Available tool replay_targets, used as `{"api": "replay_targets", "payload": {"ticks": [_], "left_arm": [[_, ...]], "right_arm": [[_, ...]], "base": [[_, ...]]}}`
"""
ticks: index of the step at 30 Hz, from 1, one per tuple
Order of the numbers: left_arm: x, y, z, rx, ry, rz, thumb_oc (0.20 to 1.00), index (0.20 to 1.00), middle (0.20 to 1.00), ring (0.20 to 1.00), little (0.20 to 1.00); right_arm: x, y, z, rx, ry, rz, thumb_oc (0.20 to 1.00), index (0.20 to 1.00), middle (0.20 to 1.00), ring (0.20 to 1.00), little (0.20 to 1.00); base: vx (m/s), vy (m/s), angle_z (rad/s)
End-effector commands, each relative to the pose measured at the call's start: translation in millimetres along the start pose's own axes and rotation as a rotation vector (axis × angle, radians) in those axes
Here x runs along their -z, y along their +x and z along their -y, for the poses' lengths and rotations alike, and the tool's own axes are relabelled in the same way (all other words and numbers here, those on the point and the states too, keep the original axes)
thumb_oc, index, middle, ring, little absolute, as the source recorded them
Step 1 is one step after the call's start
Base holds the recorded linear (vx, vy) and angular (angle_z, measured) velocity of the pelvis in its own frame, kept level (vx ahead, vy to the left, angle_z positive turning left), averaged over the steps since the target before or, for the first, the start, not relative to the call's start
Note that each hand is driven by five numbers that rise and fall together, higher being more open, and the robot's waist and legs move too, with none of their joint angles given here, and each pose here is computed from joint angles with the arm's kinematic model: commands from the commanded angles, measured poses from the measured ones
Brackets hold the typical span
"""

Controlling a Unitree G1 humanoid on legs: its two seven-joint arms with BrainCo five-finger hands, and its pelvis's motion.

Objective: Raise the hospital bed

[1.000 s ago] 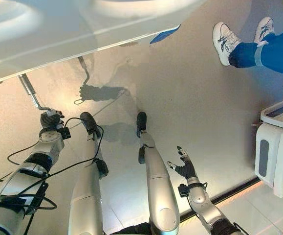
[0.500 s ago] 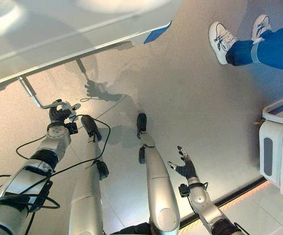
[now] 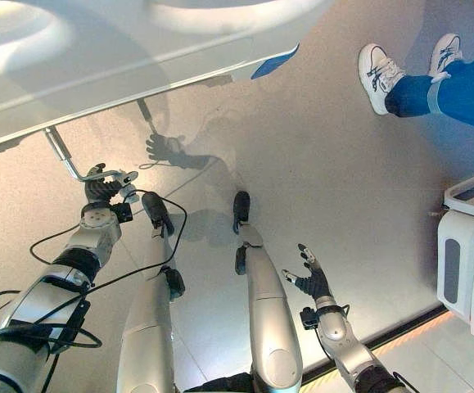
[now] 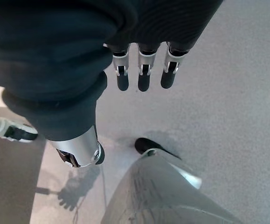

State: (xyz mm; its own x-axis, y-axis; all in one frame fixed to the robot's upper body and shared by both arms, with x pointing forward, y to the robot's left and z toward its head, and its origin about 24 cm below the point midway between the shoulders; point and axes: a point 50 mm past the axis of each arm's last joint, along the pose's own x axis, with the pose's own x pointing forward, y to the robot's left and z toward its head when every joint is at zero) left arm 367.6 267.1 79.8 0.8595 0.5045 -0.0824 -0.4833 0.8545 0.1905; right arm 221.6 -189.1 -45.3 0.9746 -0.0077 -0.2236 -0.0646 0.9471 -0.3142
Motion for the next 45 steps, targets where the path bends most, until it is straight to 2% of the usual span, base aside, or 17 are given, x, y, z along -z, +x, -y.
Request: {"api": "replay_targets", "payload": {"ticks": [1, 10, 17, 18, 21, 22, 24, 32, 37, 38, 45], "left_arm": [[-40.3, 6.3, 3.8, 0.022, -0.010, 0.157, 1.000, 1.000, 1.000, 1.000, 1.000], [-16.6, 0.7, 3.9, 0.052, 0.009, 0.105, 1.000, 1.000, 1.000, 1.000, 1.000], [20.4, -14.3, 9.1, 0.119, -0.001, 0.024, 1.000, 1.000, 1.000, 1.000, 1.000], [36.0, -20.1, 6.9, 0.130, -0.009, -0.016, 1.000, 1.000, 1.000, 1.000, 1.000], [42.7, -23.1, 6.1, 0.128, -0.008, -0.031, 1.000, 1.000, 1.000, 1.000, 1.000], [66.9, -34.7, 4.2, 0.130, -0.044, -0.099, 1.000, 1.000, 1.000, 1.000, 1.000], [72.1, -37.7, 3.7, 0.137, -0.035, -0.108, 1.000, 1.000, 1.000, 1.000, 1.000], [151.6, -84.2, -6.4, 0.176, 0.039, -0.370, 1.000, 1.000, 1.000, 1.000, 1.000], [179.7, -107.0, -12.8, 0.187, 0.082, -0.469, 1.000, 1.000, 1.000, 1.000, 1.000], [193.7, -120.8, -14.4, 0.212, 0.116, -0.518, 1.000, 1.000, 1.000, 1.000, 1.000], [224.7, -157.9, -13.8, 0.299, 0.239, -0.637, 1.000, 1.000, 1.000, 1.000, 1.000]], "right_arm": [[8.1, -8.4, 10.9, 0.006, -0.011, -0.022, 1.000, 1.000, 1.000, 1.000, 1.000], [12.5, -7.4, 8.6, 0.001, -0.010, -0.052, 1.000, 1.000, 1.000, 1.000, 1.000], [24.7, -10.8, 8.1, 0.008, -0.013, -0.118, 1.000, 1.000, 1.000, 1.000, 1.000], [29.2, -12.7, 7.2, 0.007, -0.009, -0.142, 1.000, 1.000, 1.000, 1.000, 1.000], [31.2, -13.3, 7.4, 0.008, -0.016, -0.152, 1.000, 1.000, 1.000, 1.000, 1.000], [37.4, -14.3, 6.6, 0.022, -0.008, -0.189, 1.000, 1.000, 1.000, 1.000, 1.000], [36.5, -12.6, 6.1, 0.025, -0.002, -0.187, 1.000, 1.000, 1.000, 1.000, 1.000], [56.5, -14.8, 2.3, 0.037, -0.003, -0.310, 1.000, 1.000, 1.000, 1.000, 1.000], [67.7, -21.8, -2.4, 0.027, 0.001, -0.370, 1.000, 1.000, 1.000, 1.000, 1.000], [72.9, -25.6, -5.9, 0.010, -0.004, -0.400, 1.000, 1.000, 1.000, 1.000, 1.000], [91.4, -39.3, -14.7, -0.019, -0.022, -0.509, 1.000, 1.000, 1.000, 1.000, 1.000]], "base": [[0.00, 0.000, 0.00], [0.00, 0.003, 0.00], [-0.01, 0.018, 0.08], [0.00, 0.000, 0.00], [0.00, 0.028, 0.09], [0.00, 0.027, 0.04], [-0.06, 0.026, 0.07], [0.02, 0.047, 0.06], [0.08, 0.034, 0.04], [0.09, 0.035, 0.03], [0.09, 0.023, 0.06]]}}
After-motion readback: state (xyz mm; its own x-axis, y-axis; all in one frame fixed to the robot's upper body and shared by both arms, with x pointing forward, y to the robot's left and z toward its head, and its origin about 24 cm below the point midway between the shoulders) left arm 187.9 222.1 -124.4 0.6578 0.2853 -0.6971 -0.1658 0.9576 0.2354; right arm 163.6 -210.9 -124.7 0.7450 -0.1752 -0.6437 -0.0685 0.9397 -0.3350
